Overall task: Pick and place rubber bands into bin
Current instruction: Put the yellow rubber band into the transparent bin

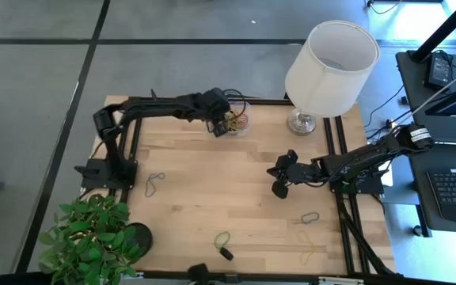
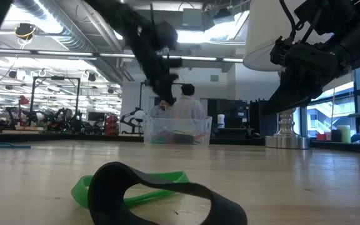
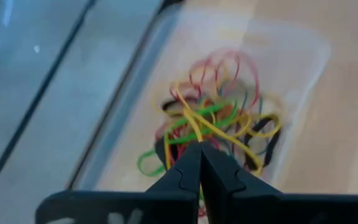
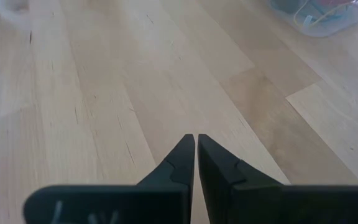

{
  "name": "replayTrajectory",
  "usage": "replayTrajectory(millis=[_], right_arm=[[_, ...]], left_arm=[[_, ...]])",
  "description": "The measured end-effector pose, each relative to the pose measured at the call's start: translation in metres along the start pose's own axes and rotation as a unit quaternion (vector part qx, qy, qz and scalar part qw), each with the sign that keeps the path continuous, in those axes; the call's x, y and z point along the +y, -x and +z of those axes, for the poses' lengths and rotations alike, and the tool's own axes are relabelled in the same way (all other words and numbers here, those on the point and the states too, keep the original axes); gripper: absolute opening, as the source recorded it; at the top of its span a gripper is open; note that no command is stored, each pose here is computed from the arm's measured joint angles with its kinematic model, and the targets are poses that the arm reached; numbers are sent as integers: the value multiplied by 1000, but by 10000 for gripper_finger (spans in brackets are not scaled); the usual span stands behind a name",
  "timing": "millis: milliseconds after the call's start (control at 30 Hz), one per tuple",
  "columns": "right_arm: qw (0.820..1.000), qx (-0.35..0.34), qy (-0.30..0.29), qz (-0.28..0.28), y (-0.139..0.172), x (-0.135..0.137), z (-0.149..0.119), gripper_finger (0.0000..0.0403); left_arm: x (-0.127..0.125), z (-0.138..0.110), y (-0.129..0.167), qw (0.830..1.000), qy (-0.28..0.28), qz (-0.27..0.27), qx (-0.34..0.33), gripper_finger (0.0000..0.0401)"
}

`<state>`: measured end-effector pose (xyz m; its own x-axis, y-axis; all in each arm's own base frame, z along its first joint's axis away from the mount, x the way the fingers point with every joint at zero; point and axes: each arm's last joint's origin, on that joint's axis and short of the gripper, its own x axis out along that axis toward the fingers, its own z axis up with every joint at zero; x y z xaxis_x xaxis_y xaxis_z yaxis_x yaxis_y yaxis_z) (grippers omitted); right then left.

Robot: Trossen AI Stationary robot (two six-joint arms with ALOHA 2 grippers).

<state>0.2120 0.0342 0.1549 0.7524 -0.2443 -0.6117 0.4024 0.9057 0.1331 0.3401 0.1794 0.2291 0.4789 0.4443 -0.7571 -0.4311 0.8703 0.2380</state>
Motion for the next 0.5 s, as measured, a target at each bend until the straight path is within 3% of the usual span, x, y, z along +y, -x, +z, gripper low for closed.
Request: replayTrajectory(millis=[267, 500], right_arm=[[1000, 0, 0, 0, 0, 0, 0, 26], [1000, 0, 0, 0, 0, 0, 0, 26]], left_arm=[[-10, -24, -70, 999, -8, -1, 50, 7], [-11, -27, -75, 998, -10, -2, 64, 61]])
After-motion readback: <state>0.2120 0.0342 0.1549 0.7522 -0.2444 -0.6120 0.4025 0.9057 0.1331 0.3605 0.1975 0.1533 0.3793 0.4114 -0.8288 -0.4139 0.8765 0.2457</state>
